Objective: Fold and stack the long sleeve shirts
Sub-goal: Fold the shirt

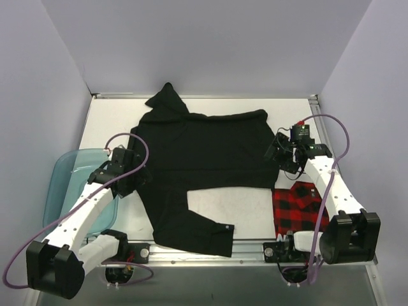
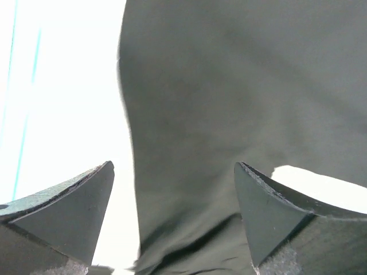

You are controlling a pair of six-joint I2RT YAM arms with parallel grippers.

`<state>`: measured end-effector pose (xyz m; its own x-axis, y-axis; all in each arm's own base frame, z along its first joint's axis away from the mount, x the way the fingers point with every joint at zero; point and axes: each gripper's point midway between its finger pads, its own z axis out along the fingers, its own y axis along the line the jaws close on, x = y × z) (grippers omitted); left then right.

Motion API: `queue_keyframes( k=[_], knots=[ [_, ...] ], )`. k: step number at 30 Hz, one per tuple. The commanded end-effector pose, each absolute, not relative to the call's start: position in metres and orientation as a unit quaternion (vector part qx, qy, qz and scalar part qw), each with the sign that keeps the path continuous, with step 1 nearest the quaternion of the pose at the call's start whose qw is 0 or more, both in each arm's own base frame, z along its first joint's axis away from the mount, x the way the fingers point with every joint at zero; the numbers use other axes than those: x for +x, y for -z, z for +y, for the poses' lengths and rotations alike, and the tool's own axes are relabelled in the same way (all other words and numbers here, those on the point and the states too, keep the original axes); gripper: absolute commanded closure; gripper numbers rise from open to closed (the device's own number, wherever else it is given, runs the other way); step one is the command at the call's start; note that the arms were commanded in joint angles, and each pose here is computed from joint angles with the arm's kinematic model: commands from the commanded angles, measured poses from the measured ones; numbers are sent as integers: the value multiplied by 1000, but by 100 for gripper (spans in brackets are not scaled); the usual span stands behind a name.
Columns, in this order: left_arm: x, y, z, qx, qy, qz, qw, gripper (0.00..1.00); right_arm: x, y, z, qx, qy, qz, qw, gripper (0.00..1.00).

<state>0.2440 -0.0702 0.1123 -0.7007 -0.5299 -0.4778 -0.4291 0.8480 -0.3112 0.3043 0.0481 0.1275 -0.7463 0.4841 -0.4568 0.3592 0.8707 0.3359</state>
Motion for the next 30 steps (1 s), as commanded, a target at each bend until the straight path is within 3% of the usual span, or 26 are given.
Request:
queue_keyframes(
  k=[1, 8, 17, 30],
  knots=[
    [213, -83, -59, -295, 56, 922, 243, 6, 272, -111, 57, 234, -106, 935, 246, 28],
    [209, -52, -65, -315, 68, 919, 227, 9, 242, -71, 60, 293, -92, 922, 236, 32],
    [227, -50, -64, -326, 60, 913, 239, 12, 247, -44, 74, 404, -115, 877, 233, 38],
    [235, -54, -62, -319, 55, 913, 248, 12, 241, -16, 59, 472, -26, 857, 205, 44]
  ],
)
